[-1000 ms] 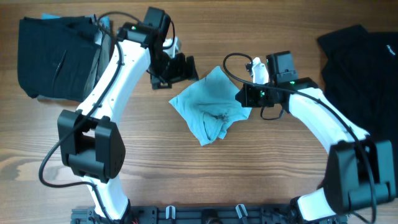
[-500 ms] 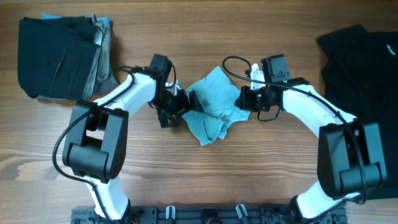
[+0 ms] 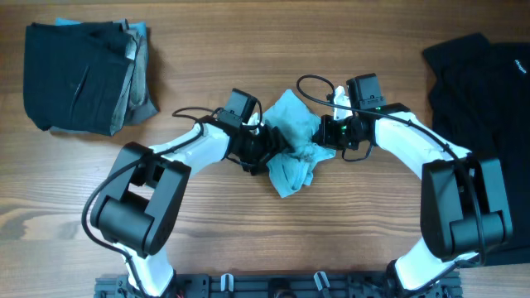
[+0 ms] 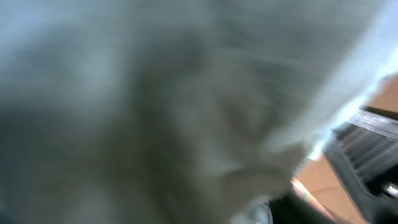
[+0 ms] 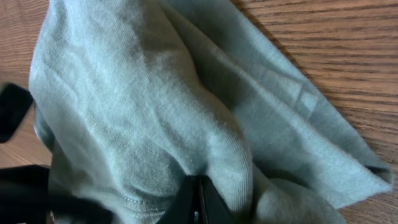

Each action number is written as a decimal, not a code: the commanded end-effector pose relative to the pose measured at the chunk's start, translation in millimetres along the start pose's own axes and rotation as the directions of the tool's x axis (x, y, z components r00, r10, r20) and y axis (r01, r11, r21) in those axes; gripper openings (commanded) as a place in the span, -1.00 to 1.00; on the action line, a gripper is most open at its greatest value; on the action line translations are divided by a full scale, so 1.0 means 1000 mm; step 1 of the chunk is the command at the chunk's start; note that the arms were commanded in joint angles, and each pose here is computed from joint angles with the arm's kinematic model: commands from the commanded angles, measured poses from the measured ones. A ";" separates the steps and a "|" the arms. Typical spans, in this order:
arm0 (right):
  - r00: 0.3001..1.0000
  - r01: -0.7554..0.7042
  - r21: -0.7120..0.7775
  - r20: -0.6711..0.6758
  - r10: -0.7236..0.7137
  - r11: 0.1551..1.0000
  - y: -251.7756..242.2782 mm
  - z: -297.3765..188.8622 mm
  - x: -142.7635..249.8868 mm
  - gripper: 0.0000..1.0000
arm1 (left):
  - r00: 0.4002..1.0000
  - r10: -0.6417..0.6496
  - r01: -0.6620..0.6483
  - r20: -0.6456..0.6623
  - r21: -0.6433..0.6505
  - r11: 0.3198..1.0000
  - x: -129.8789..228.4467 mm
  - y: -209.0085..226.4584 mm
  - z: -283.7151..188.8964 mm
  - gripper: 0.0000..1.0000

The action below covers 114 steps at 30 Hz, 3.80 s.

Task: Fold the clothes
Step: 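Grasp the light blue bundle with both grippers and lift it, then carry the bundle with the left gripper onto the dark clothes stack, then press the bundle down onto the stack with the left gripper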

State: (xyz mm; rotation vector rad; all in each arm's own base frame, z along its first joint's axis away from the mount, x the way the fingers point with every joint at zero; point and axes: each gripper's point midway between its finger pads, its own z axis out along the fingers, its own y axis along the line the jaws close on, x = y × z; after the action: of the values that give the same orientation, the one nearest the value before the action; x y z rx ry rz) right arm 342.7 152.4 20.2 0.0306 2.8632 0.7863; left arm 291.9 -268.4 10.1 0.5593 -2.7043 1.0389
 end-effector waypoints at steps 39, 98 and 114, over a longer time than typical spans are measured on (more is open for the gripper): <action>0.976 0.021 -0.157 0.216 0.013 0.987 0.065 -0.122 -0.012 -0.91 | 0.354 0.349 -0.234 0.868 -0.279 0.931 -0.217 0.035 -0.466 -0.92; 0.988 -0.071 -0.195 0.118 0.095 0.978 0.068 -0.119 0.008 -0.91 | 0.479 0.253 -0.106 0.841 -0.231 0.967 -0.166 0.073 -0.502 0.31; 0.989 -0.073 -0.193 0.111 0.096 0.979 0.067 -0.119 0.010 -0.91 | 0.705 0.241 -0.089 0.667 -0.254 0.963 -0.258 0.123 -0.368 0.69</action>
State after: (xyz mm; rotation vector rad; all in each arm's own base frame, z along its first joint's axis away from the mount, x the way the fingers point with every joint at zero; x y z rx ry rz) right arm 310.6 147.8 143.2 0.1892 2.6995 1.0041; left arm 484.5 139.7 140.5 0.8675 -3.5163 0.6509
